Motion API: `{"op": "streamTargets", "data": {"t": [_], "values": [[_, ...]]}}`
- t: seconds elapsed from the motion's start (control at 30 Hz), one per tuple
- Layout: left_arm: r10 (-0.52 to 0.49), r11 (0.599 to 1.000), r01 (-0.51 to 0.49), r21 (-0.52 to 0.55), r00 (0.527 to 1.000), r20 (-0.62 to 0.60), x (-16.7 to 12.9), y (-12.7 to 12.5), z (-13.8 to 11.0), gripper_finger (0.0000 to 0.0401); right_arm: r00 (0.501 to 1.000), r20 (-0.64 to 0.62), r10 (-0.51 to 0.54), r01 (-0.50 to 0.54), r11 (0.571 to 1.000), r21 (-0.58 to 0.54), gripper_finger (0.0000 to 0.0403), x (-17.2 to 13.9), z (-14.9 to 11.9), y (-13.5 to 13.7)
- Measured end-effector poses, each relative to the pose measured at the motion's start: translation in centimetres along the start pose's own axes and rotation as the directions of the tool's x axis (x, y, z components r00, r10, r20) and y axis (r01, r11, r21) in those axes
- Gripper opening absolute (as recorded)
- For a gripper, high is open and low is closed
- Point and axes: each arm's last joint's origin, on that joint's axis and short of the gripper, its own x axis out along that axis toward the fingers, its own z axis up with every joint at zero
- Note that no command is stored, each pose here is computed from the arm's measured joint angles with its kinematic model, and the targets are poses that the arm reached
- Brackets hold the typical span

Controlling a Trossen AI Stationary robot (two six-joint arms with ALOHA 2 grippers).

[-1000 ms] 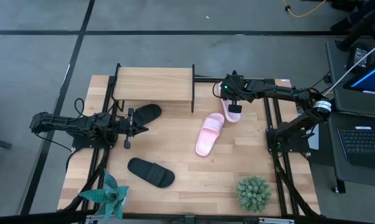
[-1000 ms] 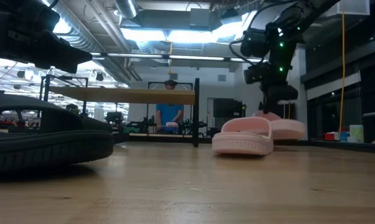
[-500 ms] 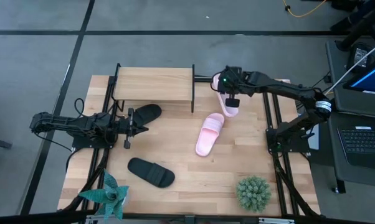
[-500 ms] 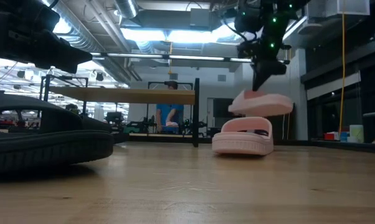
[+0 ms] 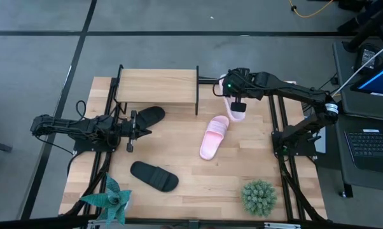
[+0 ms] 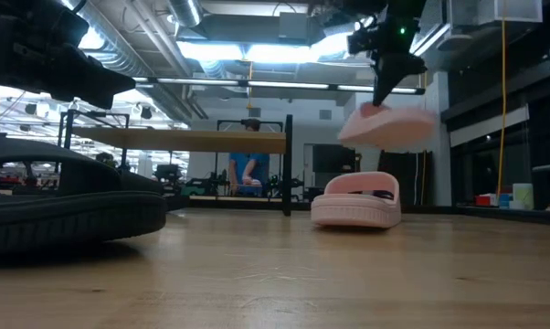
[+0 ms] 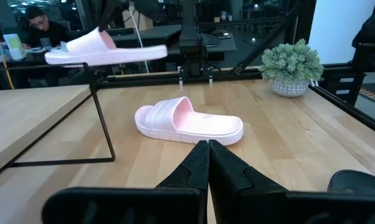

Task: Pick and place slides into the shelf
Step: Put the top pink slide on the shelf

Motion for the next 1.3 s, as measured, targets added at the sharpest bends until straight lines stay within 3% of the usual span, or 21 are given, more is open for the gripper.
{"op": "streamTargets", "data": {"t": [0.63, 0.97, 1.13, 1.3], "values": [[0.000, 1.000, 0.000, -0.001, 1.000, 0.000, 0.0, 0.0, 0.0, 0.0000, 0.994, 0.098, 0.038, -0.040, 0.999, 0.020, 0.0001, -3.6, 1.6, 3.6], [0.000, 1.000, 0.000, -0.001, 1.000, 0.000, 0.0, 0.0, 0.0, 0.0000, 0.974, 0.228, -0.003, -0.018, 0.996, 0.090, 0.0001, -6.3, 2.7, 1.7], [0.000, 1.000, 0.000, -0.001, 1.000, 0.000, 0.0, 0.0, 0.0, 0.0000, 0.957, 0.290, -0.022, -0.002, 0.996, 0.084, 0.0001, -7.2, 3.7, 1.0], [0.001, 1.000, -0.001, 0.000, 1.000, 0.000, 0.0, 0.0, 0.0, 0.0000, 0.964, 0.266, -0.003, -0.008, 0.999, 0.038, 0.0000, -6.3, 6.0, 1.1]]}}
